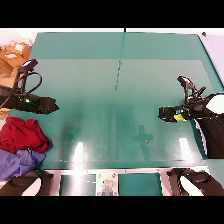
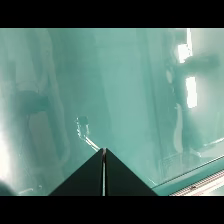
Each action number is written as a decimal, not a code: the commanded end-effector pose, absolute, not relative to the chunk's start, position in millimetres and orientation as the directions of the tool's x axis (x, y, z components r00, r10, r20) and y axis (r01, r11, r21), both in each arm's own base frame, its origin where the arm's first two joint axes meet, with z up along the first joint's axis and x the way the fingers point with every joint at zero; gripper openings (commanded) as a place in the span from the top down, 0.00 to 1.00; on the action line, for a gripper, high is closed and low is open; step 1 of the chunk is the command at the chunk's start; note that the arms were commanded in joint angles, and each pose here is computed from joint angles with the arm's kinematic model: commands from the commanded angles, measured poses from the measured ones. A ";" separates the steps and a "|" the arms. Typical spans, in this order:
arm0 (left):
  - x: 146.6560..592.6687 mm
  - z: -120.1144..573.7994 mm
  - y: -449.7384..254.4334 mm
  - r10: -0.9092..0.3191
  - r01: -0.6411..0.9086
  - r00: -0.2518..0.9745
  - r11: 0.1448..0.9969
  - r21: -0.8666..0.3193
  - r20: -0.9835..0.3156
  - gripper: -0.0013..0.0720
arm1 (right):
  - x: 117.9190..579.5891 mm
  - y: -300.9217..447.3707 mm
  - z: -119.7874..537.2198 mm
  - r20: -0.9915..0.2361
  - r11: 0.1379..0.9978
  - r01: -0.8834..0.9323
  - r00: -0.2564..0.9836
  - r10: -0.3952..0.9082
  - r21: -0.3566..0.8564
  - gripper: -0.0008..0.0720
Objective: Fold the shirts.
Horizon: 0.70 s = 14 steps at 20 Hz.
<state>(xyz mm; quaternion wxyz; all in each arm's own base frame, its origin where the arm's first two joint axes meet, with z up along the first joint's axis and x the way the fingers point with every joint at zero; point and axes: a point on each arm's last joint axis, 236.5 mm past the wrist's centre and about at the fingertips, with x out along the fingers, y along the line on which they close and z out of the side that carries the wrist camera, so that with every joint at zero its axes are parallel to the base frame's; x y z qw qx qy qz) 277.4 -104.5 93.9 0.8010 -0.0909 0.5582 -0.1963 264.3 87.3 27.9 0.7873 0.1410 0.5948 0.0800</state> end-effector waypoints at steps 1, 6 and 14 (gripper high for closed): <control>277.2 93.9 -104.5 -0.416 0.214 0.300 0.906 -0.364 -0.859 0.96 | 264.3 87.5 28.0 -0.914 0.947 0.041 0.280 0.294 0.317 0.97; 277.2 93.9 -104.5 -0.416 0.214 0.300 0.906 -0.364 -0.859 0.96 | 264.3 87.5 28.0 -0.914 0.947 0.041 0.280 0.294 0.317 0.97; 310.9 108.0 -102.2 -0.406 0.206 0.443 0.914 -0.350 -0.800 0.96 | 266.3 87.4 28.6 -0.911 0.947 0.041 0.288 0.294 0.318 0.97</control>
